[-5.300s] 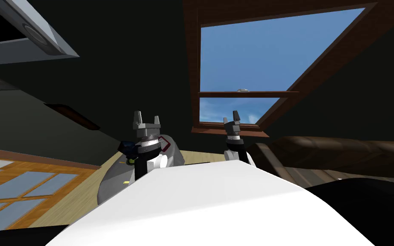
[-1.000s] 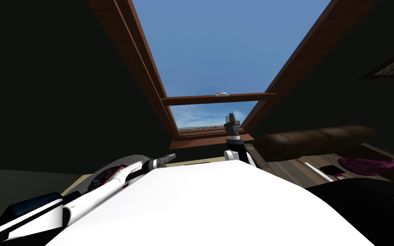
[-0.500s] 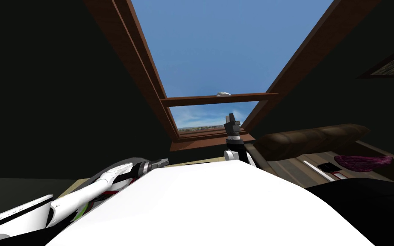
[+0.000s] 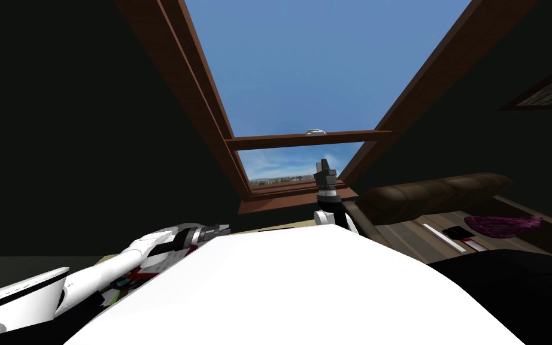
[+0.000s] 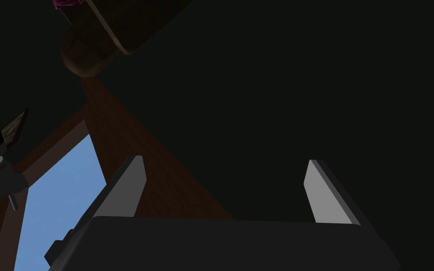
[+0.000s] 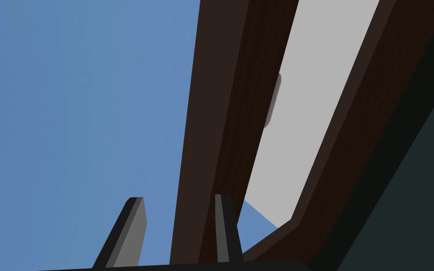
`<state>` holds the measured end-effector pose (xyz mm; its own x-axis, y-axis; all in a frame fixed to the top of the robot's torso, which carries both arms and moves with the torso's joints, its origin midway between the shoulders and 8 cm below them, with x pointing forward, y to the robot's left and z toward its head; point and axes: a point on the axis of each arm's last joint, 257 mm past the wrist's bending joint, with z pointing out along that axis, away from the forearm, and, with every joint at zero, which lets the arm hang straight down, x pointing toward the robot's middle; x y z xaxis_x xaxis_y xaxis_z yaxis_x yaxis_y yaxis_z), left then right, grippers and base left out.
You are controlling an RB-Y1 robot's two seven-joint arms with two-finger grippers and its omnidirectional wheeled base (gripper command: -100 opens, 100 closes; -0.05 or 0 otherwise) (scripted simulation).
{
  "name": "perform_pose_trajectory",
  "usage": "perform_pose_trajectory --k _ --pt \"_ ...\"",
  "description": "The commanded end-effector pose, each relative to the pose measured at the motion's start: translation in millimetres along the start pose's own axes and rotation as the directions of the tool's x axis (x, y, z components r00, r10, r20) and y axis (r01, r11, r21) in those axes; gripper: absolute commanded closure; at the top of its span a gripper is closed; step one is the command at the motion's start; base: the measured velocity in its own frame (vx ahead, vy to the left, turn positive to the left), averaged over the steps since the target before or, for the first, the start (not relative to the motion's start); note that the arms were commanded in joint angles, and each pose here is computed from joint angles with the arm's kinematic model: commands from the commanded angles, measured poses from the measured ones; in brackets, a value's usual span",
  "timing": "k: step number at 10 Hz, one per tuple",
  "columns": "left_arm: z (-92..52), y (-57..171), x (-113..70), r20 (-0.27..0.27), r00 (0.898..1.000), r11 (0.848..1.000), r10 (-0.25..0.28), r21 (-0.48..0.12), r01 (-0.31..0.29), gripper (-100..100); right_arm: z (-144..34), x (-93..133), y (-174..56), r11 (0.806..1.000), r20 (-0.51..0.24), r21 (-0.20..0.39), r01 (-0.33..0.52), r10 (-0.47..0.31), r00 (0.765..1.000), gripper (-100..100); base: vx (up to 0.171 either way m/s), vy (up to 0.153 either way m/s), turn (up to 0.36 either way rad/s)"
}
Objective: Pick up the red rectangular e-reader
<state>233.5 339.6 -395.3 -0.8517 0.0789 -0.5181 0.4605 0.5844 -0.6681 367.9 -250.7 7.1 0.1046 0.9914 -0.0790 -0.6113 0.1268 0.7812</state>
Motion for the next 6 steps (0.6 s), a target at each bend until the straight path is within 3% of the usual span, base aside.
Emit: perform_pose_trajectory --k 1,2,3,5,6 --pt "-24.4 10 10.2 -0.06 0.998 0.999 0.019 -0.026 -0.021 -100 0.0 0 0 1.0 0.0 0.0 0.0 0.0 1.0 0 0.014 0.029 -0.045" --pt "-26.2 12 10.8 -0.06 0.998 0.999 0.017 -0.033 -0.019 -100 0.0 0 0 1.0 0.0 0.0 0.0 0.0 1.0 0 0.017 0.034 -0.034" --pt "-48.9 19 17.2 -0.114 0.993 0.998 0.032 -0.055 -0.038 -100 0.0 0 0 1.0 0.0 0.0 0.0 0.0 1.0 0 0.021 0.041 -0.051" --pt "-50.6 21 17.7 -0.115 0.993 0.997 0.03 -0.062 -0.037 -100 0.0 0 0 1.0 0.0 0.0 0.0 0.0 1.0 0 0.011 0.027 -0.014" --pt "-75.2 28 23.1 -0.165 0.986 0.995 0.038 -0.089 -0.053 -100 0.0 0 0 1.0 0.0 0.0 0.0 0.0 1.0 0 0.014 0.024 -0.049"
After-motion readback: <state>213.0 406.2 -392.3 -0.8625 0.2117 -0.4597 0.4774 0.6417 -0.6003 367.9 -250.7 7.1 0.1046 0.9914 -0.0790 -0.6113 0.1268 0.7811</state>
